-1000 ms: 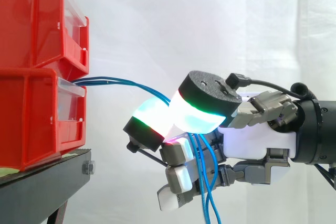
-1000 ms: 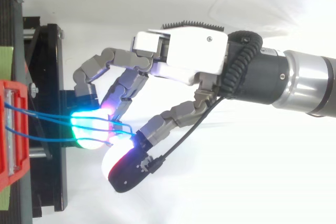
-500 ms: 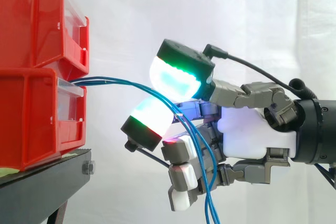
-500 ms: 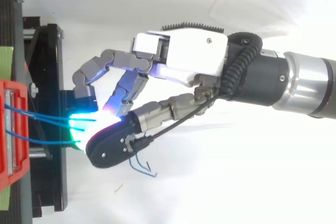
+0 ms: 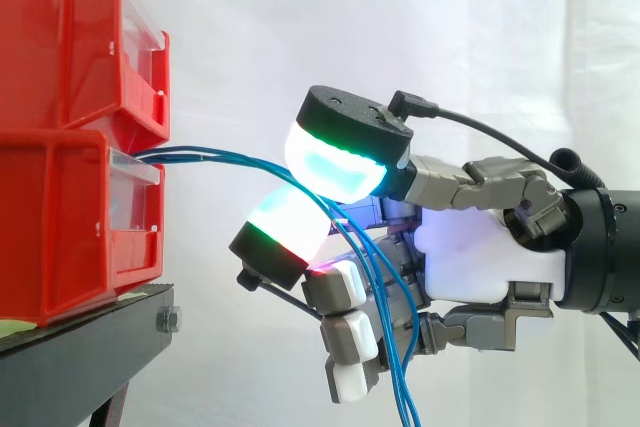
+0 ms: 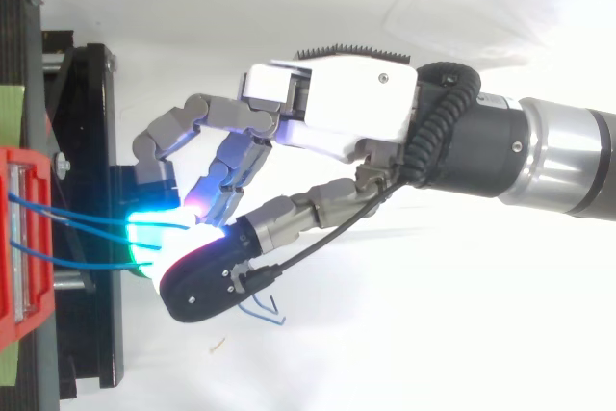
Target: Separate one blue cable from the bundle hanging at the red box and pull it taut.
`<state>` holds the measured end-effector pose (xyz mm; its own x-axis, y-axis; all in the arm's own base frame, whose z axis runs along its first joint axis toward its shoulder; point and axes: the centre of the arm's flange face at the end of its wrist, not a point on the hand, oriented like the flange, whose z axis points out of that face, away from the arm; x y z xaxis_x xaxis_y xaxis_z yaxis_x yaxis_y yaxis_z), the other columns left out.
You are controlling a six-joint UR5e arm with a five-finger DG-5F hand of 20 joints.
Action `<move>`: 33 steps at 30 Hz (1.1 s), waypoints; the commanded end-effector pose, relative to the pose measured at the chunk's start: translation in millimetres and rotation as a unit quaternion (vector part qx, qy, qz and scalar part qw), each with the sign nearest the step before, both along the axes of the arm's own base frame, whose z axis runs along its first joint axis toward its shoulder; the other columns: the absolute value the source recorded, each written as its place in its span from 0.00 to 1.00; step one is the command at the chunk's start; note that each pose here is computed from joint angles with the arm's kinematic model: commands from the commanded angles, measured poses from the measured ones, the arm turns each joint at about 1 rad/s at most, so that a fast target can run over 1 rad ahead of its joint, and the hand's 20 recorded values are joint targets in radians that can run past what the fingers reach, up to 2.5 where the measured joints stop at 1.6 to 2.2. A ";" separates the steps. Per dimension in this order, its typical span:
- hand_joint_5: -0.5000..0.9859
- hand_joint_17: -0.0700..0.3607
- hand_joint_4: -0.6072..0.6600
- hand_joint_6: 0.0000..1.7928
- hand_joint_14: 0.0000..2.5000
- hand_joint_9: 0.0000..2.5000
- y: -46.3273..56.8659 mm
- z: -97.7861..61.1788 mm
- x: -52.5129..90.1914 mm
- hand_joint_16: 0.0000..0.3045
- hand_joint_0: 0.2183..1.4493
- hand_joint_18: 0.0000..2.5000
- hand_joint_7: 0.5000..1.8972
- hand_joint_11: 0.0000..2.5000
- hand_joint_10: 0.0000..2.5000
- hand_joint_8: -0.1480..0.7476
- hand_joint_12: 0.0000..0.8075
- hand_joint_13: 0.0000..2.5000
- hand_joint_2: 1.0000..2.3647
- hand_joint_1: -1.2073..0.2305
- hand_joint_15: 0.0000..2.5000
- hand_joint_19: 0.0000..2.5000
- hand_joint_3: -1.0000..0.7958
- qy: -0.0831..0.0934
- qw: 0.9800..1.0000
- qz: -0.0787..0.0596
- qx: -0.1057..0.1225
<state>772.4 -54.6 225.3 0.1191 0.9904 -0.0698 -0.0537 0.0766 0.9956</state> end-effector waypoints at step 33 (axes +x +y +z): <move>0.24 0.39 0.54 0.46 0.01 0.46 0.2 -0.5 -0.2 0.15 0.30 0.38 0.45 0.39 0.01 0.53 0.47 0.45 0.01 0.49 0.32 0.29 0.41 0.000 1.000 0.001 0.000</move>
